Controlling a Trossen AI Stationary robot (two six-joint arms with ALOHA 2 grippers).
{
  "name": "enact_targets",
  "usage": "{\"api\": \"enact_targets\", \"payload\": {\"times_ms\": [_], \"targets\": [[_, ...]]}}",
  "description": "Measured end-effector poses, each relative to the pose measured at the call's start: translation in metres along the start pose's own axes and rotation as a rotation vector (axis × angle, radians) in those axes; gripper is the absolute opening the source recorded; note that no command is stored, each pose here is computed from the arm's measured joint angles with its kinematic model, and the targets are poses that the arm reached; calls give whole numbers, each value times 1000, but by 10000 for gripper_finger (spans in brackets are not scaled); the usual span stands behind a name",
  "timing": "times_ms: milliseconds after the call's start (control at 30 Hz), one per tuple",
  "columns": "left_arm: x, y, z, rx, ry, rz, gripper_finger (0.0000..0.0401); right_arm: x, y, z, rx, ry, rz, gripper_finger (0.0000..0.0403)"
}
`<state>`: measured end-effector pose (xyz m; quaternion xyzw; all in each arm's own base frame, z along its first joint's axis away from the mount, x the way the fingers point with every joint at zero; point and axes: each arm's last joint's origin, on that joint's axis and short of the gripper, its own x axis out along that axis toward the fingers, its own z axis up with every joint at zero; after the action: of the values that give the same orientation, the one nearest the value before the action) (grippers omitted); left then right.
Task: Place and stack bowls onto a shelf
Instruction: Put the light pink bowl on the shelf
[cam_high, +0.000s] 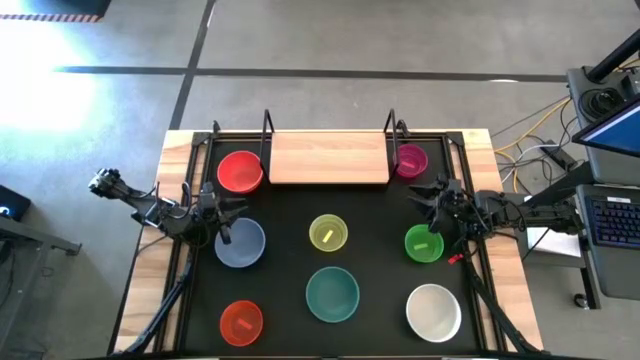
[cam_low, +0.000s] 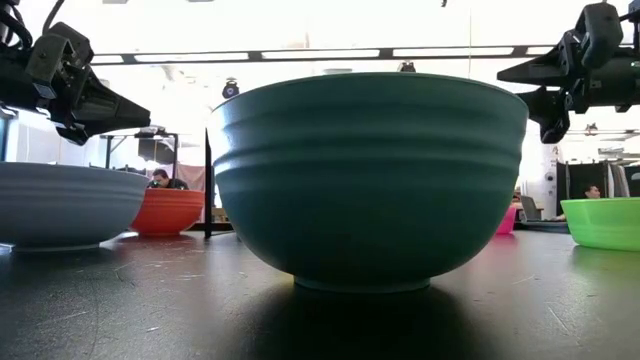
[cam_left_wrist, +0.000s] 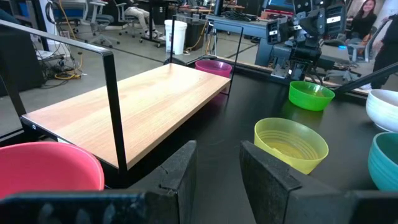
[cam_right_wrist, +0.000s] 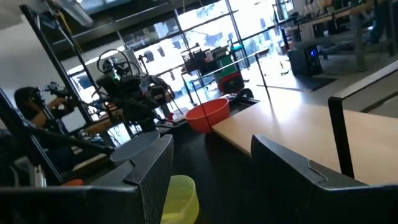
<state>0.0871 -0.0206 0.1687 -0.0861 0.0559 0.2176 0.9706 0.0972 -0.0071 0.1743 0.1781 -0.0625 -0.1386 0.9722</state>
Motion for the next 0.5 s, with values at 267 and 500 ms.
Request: {"api": "enact_targets", "payload": {"times_ms": [267, 500], "targets": [[0, 0, 0, 0, 0, 0, 104, -1, -1, 8, 65, -55, -96, 206], [0, 0, 0, 0, 0, 0, 104, -4, -2, 23, 45, 7, -338, 206]]}}
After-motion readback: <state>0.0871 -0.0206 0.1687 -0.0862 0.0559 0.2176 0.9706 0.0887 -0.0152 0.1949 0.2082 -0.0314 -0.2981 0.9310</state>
